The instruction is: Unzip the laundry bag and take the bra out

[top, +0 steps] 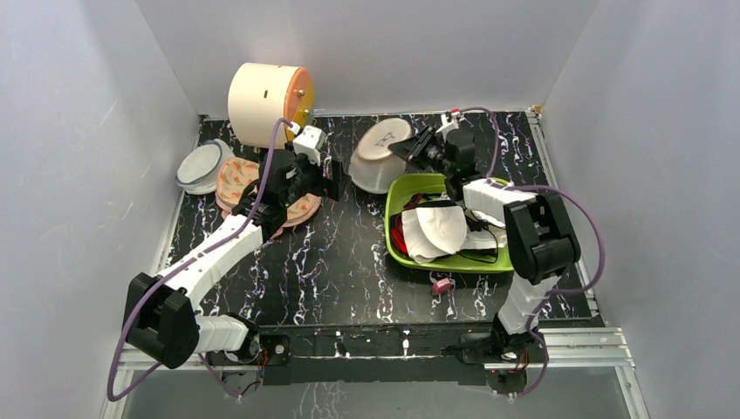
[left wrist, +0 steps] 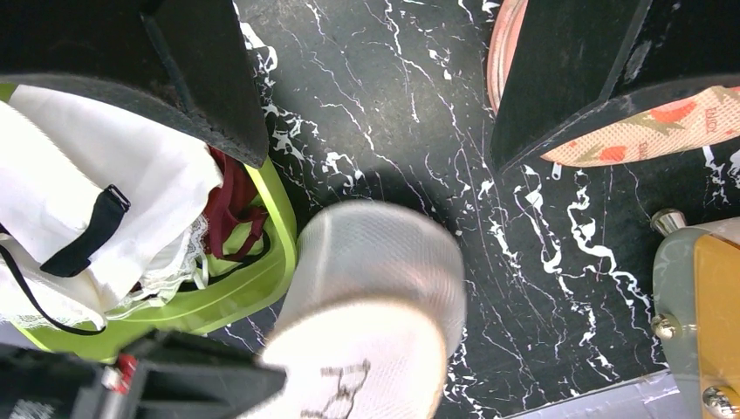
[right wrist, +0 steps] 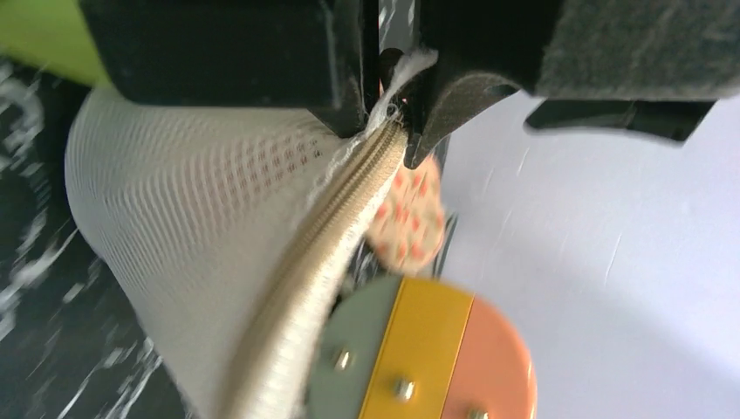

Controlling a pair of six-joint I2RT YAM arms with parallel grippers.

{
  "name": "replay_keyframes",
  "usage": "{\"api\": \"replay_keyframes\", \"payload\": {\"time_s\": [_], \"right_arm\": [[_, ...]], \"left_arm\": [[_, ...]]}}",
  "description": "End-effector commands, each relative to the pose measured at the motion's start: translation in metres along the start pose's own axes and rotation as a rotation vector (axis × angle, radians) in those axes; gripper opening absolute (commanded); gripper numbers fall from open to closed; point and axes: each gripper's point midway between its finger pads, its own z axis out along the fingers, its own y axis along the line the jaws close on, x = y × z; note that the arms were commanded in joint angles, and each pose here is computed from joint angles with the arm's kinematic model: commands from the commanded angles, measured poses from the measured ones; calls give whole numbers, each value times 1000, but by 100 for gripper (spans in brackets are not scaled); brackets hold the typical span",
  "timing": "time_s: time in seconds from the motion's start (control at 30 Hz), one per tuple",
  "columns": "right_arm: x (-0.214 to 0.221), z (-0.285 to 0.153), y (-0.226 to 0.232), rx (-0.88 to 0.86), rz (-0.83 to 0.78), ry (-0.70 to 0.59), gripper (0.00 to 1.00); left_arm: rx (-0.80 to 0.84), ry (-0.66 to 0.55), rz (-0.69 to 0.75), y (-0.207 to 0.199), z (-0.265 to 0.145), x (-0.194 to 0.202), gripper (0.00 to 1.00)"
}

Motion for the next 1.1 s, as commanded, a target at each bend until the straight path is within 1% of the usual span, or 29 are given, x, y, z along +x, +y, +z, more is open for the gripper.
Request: {"api": "replay_keyframes", "payload": {"time_s": [0.0, 0.17, 0.23, 0.3, 0.43, 0.53, 0.6, 0.67, 0.8, 0.87, 0.9, 0.97, 1.07], "right_arm": [[47, -36, 57, -92, 83, 193, 0], [121, -70, 90, -182, 128, 369, 0], [145, -78, 94, -190, 139, 431, 0], [162, -86, 94, -190, 154, 465, 1], [171, -100, 100, -227, 187, 474, 4], [175, -107, 100, -235, 191, 480, 7], [176, -112, 101, -238, 193, 484, 8], [177, -115, 99, -237, 183, 485, 9], [179, -117, 95, -224, 176, 490, 12], [180, -117, 95, -225, 173, 494, 14], [181, -117, 95, -225, 171, 497, 15], [181, -117, 94, -225, 170, 503, 16], [182, -117, 94, -229, 173, 506, 17]], "left_arm": [[-22, -99, 19, 0, -13, -32, 98], [-59, -155, 28, 5, -26, -41, 98], [-66, -164, 36, 5, -30, -43, 98], [-62, -167, 64, 2, -32, -42, 98], [-53, -125, 190, -17, -32, -30, 98], [-22, -55, 318, -43, -35, -12, 98], [20, 11, 378, -53, -40, 6, 98], [74, 51, 400, -62, -46, 19, 98], [150, 57, 403, -72, -58, 41, 98], [133, 54, 407, -69, -62, 54, 98], [123, 56, 431, -69, -62, 63, 98], [119, 68, 467, -73, -60, 69, 95], [117, 109, 463, -75, -53, 78, 95]]}}
